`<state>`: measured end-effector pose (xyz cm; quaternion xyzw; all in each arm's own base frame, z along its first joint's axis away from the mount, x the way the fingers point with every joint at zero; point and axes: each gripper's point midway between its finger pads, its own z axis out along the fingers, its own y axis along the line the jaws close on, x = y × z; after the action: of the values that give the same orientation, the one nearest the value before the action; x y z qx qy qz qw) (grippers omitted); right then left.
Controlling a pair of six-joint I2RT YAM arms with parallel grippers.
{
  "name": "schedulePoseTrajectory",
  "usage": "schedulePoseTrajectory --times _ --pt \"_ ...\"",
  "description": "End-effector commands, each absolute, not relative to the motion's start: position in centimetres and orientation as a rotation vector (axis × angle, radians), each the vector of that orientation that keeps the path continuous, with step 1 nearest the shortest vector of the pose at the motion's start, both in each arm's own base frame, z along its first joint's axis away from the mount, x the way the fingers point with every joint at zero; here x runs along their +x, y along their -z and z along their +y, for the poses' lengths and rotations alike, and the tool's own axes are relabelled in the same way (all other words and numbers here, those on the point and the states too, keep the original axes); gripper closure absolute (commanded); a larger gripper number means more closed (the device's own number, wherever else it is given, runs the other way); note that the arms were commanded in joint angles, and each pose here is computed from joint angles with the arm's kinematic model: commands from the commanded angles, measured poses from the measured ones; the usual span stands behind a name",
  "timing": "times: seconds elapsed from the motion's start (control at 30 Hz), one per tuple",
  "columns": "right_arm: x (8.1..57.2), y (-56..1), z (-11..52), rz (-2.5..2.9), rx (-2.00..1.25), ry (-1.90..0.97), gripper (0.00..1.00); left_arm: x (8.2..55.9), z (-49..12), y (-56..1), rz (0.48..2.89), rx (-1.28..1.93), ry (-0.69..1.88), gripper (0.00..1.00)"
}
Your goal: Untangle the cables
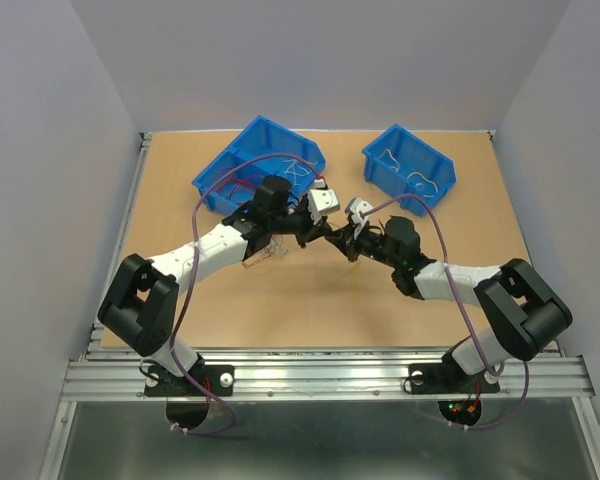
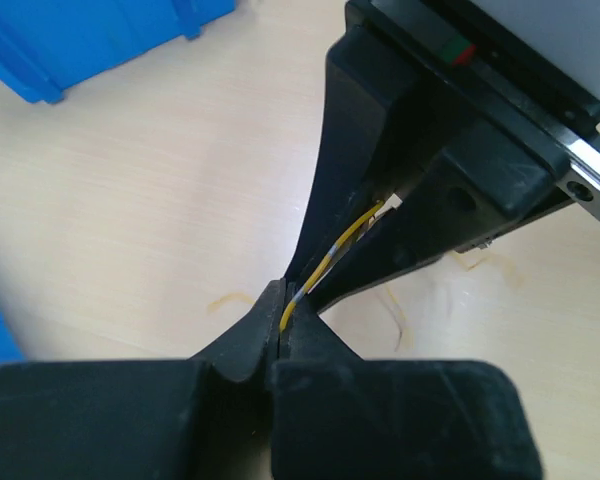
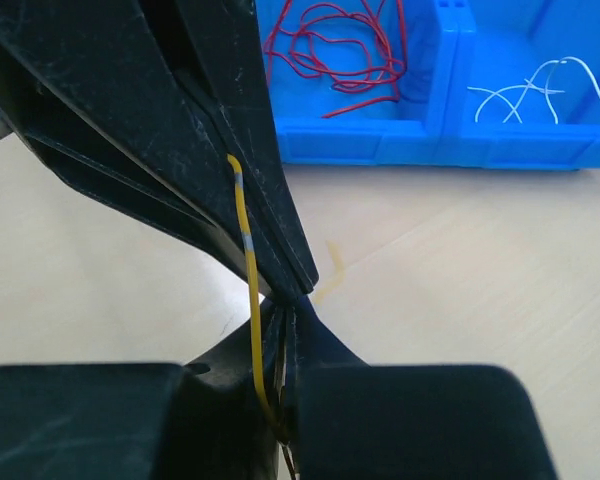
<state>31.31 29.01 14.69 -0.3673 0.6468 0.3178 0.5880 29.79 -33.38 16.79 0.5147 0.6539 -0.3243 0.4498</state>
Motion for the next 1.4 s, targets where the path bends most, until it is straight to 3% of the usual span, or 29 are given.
schedulePoseTrajectory --times 0.0,0.07,0.1,0.3,0.7,1.0,1.37 --pt "30.3 -17.3 30.4 1.372 -0.9 -0.808 0.99 28.9 -34.2 -19.4 1.545 1.289 0.863 0.96" --pt "30.2 -17.6 30.4 1.377 -0.886 -0.826 0.99 29.1 -33.8 -19.6 1.532 1.27 0.839 0.84" --pt "30.2 -17.5 30.4 1.383 -0.879 -0.83 0.99 29.2 -33.6 -19.9 1.524 1.256 0.827 0.71" --pt "31.2 -18.2 29.2 1.431 -0.757 -0.785 0.99 29.4 -32.1 -22.3 1.439 1.174 0.78 0.4" --pt "36.7 -20.5 25.3 1.56 -0.408 -0.589 1.0 31.1 -28.7 -25.3 1.386 0.99 0.735 0.24" --pt "42.5 -31.6 20.7 1.411 -0.23 -0.628 0.99 31.7 -27.0 -26.7 1.333 0.928 0.669 0.21" --pt "53.3 -36.6 8.0 1.335 0.156 -0.457 0.99 32.9 -27.3 -25.1 1.365 0.949 0.64 0.21"
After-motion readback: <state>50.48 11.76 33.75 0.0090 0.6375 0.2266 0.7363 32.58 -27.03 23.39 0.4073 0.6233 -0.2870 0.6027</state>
